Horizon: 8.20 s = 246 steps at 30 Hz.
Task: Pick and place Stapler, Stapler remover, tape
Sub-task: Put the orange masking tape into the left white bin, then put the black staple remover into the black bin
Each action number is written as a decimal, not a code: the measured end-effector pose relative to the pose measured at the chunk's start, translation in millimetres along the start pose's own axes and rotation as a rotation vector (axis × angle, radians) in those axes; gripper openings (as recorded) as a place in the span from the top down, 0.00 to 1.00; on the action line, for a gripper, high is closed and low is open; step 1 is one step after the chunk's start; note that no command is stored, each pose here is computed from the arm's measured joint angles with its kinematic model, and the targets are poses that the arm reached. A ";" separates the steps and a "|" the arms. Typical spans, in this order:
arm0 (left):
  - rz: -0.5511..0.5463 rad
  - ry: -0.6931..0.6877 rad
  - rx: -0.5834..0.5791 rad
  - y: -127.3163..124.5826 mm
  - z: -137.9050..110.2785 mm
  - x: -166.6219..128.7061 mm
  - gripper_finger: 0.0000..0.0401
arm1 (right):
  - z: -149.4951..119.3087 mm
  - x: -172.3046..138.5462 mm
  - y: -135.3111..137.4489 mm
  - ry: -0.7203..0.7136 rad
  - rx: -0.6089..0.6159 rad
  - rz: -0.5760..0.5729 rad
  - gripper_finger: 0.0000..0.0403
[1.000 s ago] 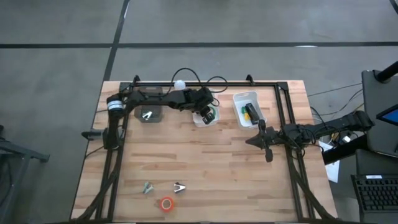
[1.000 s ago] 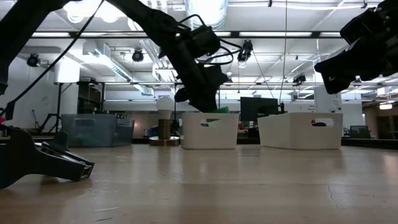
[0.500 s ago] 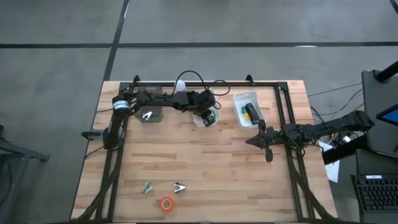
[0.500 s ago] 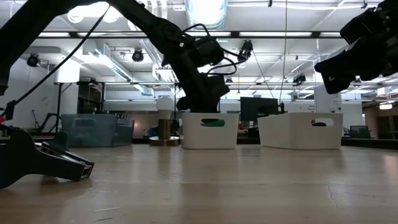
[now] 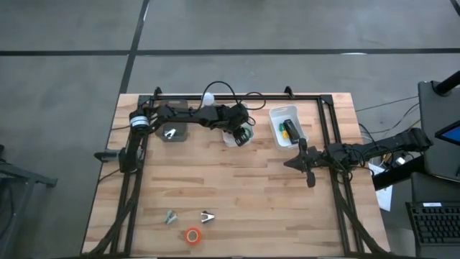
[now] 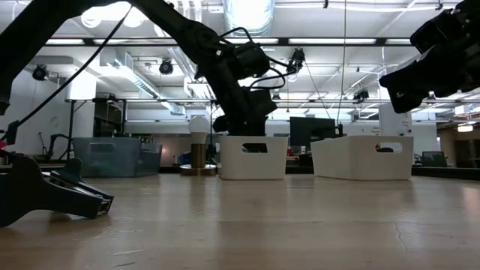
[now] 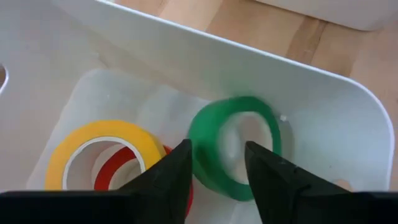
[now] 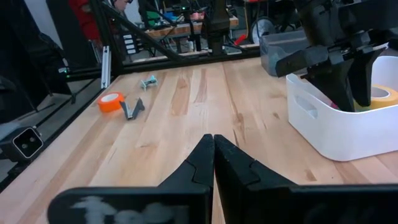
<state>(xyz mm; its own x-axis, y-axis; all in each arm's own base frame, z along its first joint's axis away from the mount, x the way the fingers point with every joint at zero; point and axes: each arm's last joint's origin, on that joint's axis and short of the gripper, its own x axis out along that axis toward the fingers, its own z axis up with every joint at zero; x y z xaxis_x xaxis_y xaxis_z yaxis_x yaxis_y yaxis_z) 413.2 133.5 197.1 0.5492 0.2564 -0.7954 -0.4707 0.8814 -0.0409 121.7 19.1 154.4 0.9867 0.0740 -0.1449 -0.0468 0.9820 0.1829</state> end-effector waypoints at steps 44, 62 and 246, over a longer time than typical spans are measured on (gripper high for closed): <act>-0.248 0.182 0.370 -93.8 -136.1 -173.1 0.51 | 0.0 0.0 0.0 0.000 0.000 0.000 0.98; -0.420 0.327 0.234 -161.6 -232.6 -183.1 0.51 | 0.0 0.0 0.0 0.000 0.000 0.000 0.98; -0.510 0.015 0.383 -154.3 -140.7 -194.9 0.53 | -0.3 0.1 -0.1 0.002 0.000 -0.001 0.98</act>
<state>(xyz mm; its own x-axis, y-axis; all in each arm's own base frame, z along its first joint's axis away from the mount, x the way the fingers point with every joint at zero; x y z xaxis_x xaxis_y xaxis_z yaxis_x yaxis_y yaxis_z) 281.6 -108.3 273.3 0.6276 -0.2357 -0.7420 0.1292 0.9714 -0.1993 121.8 19.1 154.1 0.9864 0.0735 -0.1469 -0.0460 0.9821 0.1826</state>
